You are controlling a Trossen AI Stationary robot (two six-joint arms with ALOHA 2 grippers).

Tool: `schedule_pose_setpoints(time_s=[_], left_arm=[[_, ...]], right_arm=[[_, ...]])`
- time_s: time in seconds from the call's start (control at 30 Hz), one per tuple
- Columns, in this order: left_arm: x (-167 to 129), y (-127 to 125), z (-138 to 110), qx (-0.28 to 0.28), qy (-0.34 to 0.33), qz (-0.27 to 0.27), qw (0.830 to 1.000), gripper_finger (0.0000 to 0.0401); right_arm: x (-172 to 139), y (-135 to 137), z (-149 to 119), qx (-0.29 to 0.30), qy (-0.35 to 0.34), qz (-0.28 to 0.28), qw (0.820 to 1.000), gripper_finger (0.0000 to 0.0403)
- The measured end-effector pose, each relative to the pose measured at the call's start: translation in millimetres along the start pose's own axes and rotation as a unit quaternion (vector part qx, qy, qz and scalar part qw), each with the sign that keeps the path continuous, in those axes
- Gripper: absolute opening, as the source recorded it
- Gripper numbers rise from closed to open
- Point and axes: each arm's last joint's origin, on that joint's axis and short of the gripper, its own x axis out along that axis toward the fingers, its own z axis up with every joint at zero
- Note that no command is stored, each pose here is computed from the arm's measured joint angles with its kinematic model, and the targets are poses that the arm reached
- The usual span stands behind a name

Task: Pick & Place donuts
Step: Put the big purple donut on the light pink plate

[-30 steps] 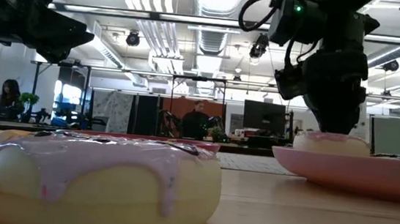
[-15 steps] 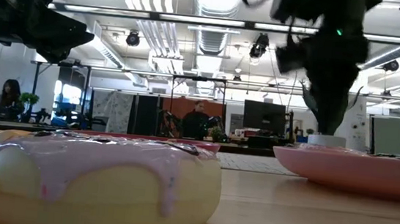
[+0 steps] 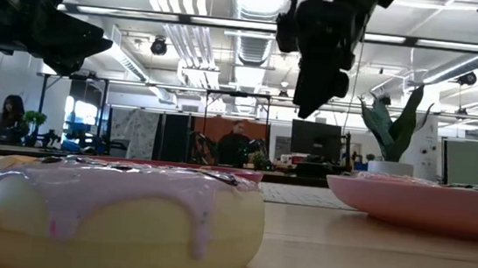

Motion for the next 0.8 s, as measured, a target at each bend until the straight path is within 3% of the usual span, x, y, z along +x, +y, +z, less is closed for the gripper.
schedule_pose_setpoints(time_s=[0.07,0.23,0.4,0.43,0.5,0.57,0.63,0.73,0.8], left_arm=[[0.0,0.0,0.0,0.003,0.000,0.000,1.000,0.0113],[0.0,0.9,1.0,0.108,-0.004,0.017,0.994,0.0113],[0.0,1.0,2.7,0.080,-0.015,0.021,0.996,0.0113],[-0.1,0.6,5.5,0.043,-0.030,0.018,0.998,0.0113],[-0.7,-0.7,11.6,-0.095,-0.062,-0.001,0.994,0.0113],[-1.3,-1.3,15.6,-0.241,-0.080,-0.019,0.967,0.0113],[-1.9,-1.7,18.7,-0.349,-0.092,-0.035,0.932,0.0113],[-2.0,-1.7,19.5,-0.451,-0.091,-0.048,0.887,0.0113],[-2.1,-1.6,19.7,-0.470,-0.092,-0.049,0.876,0.0113]], right_arm=[[0.7,3.9,-2.1,-0.014,0.003,-0.001,1.000,0.0205],[2.8,15.5,-9.3,-0.017,0.016,0.007,1.000,0.0205],[3.0,25.4,-14.2,0.000,0.018,0.008,1.000,0.0205],[3.0,27.8,-15.9,0.002,0.021,0.008,1.000,0.0205],[2.9,33.1,-19.7,0.005,0.029,0.011,1.000,0.0206],[2.1,37.4,-23.4,0.010,0.034,0.010,0.999,0.0206],[0.5,41.5,-25.6,0.012,0.030,0.006,0.999,0.0206],[-5.0,47.7,-30.5,0.019,0.015,-0.016,1.000,0.0206],[-8.3,49.7,-33.9,0.026,0.016,-0.023,0.999,0.0206]])
